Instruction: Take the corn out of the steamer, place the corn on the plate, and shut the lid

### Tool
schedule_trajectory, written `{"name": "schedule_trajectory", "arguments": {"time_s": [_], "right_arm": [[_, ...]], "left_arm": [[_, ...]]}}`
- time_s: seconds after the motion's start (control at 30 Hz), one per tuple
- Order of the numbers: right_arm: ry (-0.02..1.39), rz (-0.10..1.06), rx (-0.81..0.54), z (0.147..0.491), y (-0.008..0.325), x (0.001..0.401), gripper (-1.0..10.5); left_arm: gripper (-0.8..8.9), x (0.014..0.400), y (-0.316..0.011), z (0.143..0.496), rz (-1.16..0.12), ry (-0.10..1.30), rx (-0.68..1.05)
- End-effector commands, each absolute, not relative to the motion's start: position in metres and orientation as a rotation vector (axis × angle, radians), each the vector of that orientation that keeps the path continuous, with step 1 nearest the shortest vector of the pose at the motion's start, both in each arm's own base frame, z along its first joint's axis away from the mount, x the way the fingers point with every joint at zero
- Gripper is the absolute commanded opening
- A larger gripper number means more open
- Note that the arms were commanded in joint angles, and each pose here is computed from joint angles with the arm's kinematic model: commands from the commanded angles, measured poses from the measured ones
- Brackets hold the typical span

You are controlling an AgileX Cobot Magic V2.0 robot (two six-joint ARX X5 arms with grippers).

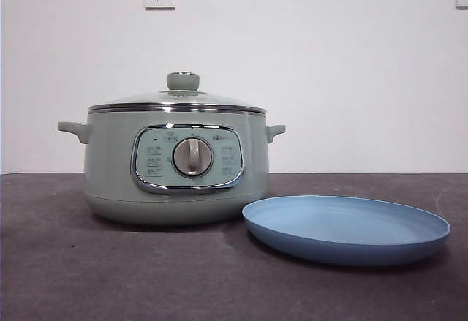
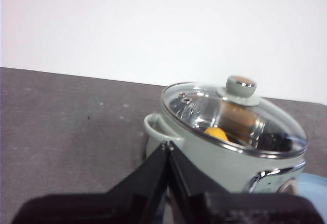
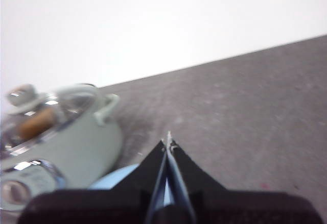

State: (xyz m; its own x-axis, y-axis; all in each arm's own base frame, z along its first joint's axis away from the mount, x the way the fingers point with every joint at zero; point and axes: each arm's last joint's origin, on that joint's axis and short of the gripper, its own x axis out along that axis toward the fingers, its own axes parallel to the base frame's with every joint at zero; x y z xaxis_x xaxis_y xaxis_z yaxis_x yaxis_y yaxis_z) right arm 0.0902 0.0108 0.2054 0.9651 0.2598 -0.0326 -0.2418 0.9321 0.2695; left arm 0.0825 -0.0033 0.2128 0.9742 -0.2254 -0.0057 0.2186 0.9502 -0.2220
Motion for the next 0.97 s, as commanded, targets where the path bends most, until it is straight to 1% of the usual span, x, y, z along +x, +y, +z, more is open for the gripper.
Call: {"name": "schedule_trajectory", "arguments": {"time_s": [0.03,0.1,0.2,0.37,0.47,0.67,0.8,0.97], "right_arm": [[0.079,0.304,0.281,0.223,0.012,0.092,-0.1],[0.108,0.332,0.28,0.237,0.013,0.094,-0.1],[0.16,0.398,0.234,0.257,0.016,0.1,-0.1],[0.29,0.538,0.181,0.29,0.02,0.115,-0.1],[0.372,0.642,0.136,0.306,0.023,0.124,-0.1],[0.509,0.801,0.086,0.332,0.028,0.139,-0.1],[0.593,0.838,0.069,0.341,0.032,0.143,-0.1],[0.627,0.861,0.055,0.343,0.035,0.145,-0.1]], "left_arm": [[-0.07,0.08,-0.004,0.225,-0.238,0.048,-0.244],[-0.07,0.078,-0.005,0.235,-0.259,0.072,-0.247],[-0.07,0.076,-0.006,0.252,-0.302,0.104,-0.247],[-0.07,0.076,-0.008,0.281,-0.392,0.155,-0.246],[-0.07,0.077,-0.01,0.295,-0.457,0.197,-0.236],[-0.07,0.079,-0.013,0.317,-0.559,0.295,-0.22],[-0.07,0.078,-0.013,0.33,-0.583,0.355,-0.201],[-0.07,0.078,-0.013,0.34,-0.582,0.388,-0.179]]}}
